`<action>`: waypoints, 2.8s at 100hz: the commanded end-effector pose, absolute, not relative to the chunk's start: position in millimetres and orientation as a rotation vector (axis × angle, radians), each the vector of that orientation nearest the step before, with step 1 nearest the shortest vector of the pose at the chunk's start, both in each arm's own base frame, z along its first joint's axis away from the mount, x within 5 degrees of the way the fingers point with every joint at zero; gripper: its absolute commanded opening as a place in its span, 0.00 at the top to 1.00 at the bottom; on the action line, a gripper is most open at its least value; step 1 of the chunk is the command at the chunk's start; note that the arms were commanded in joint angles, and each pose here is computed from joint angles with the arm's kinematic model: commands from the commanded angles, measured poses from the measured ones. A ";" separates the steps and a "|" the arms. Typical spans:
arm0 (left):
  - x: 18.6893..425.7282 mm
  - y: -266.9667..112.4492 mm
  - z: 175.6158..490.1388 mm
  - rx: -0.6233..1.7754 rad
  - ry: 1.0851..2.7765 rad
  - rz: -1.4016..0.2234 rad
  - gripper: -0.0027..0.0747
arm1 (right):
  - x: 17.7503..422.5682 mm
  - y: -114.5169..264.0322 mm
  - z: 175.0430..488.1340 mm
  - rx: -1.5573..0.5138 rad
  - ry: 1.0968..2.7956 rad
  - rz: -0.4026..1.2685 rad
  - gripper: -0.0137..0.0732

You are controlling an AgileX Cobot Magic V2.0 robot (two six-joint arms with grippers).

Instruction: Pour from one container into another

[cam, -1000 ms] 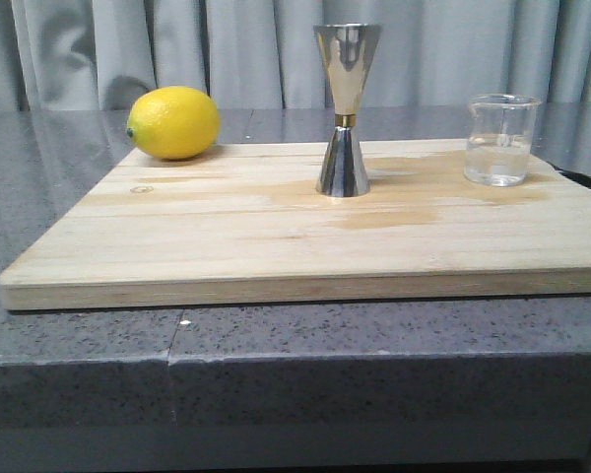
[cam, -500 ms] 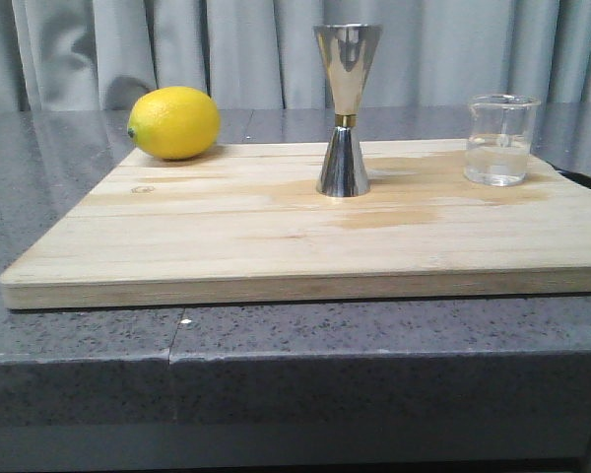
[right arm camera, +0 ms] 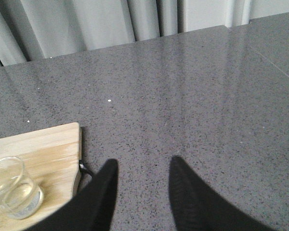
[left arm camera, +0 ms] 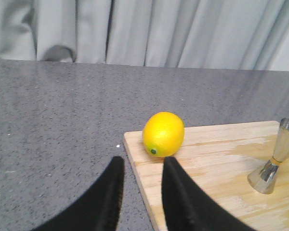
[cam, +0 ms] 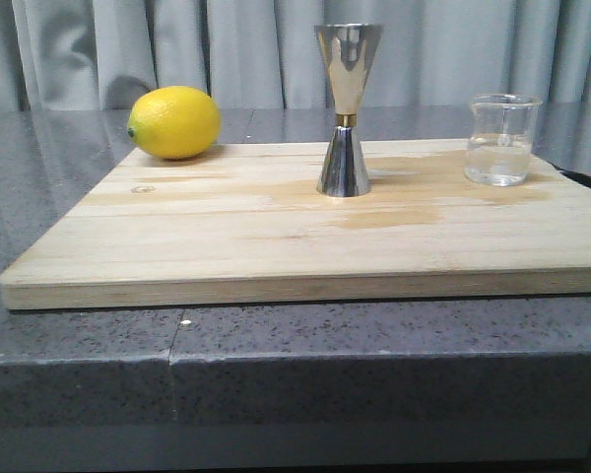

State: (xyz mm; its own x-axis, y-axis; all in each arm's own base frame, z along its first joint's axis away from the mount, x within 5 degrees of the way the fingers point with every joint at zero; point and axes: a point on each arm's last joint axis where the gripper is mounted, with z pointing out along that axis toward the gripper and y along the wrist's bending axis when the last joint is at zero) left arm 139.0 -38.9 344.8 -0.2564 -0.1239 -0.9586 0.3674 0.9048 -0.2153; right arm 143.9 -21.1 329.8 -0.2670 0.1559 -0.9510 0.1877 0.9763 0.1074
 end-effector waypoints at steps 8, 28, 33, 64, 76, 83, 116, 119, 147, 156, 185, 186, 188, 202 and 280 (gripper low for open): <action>159.3 -45.5 352.0 0.239 1.717 -0.536 0.40 | 160.3 -21.9 346.8 0.233 1.721 -0.009 0.35; 188.3 -59.7 337.7 0.359 1.698 -0.694 0.37 | 180.0 -11.2 335.3 0.189 1.780 0.057 0.35; 195.5 -60.7 334.6 0.367 1.685 -0.705 0.37 | 184.3 -7.8 332.0 0.170 1.799 0.069 0.35; 220.1 -74.9 314.2 0.618 1.562 -0.781 0.37 | 199.3 1.2 319.6 0.127 1.859 0.098 0.35; 225.4 -83.1 304.6 0.719 1.529 -0.797 0.37 | 200.6 1.3 318.6 0.127 1.863 0.098 0.35; 226.8 -92.3 298.1 0.785 1.511 -0.810 0.37 | 200.6 1.3 318.6 0.127 1.863 0.098 0.35; 252.9 -146.2 297.7 0.940 1.482 -0.897 0.37 | 200.6 1.3 318.6 0.127 1.863 0.098 0.35; 256.5 -151.1 296.4 0.949 1.484 -0.904 0.37 | 200.6 1.3 318.6 0.127 1.863 0.098 0.35; 282.1 -188.5 285.0 1.029 1.475 -0.937 0.37 | 200.6 1.3 318.6 0.127 1.863 0.098 0.35; 287.7 -197.4 280.2 1.044 1.478 -0.953 0.37 | 200.6 1.3 318.6 0.127 1.863 0.098 0.35; 301.1 -222.5 267.6 1.084 1.477 -0.994 0.37 | 200.6 1.3 318.8 0.127 1.861 0.098 0.35; 300.9 -223.5 267.7 1.086 1.475 -0.995 0.37 | 200.6 1.3 318.8 0.127 1.861 0.098 0.35; 301.6 -225.4 267.3 1.089 1.475 -0.996 0.37 | 200.6 1.3 318.8 0.127 1.861 0.098 0.35; 307.7 -234.2 266.1 1.100 1.462 -1.003 0.37 | 200.6 1.3 318.8 0.127 1.861 0.098 0.35; 320.5 -268.4 257.8 1.149 1.421 -1.038 0.37 | 200.6 1.3 318.9 0.127 1.859 0.099 0.35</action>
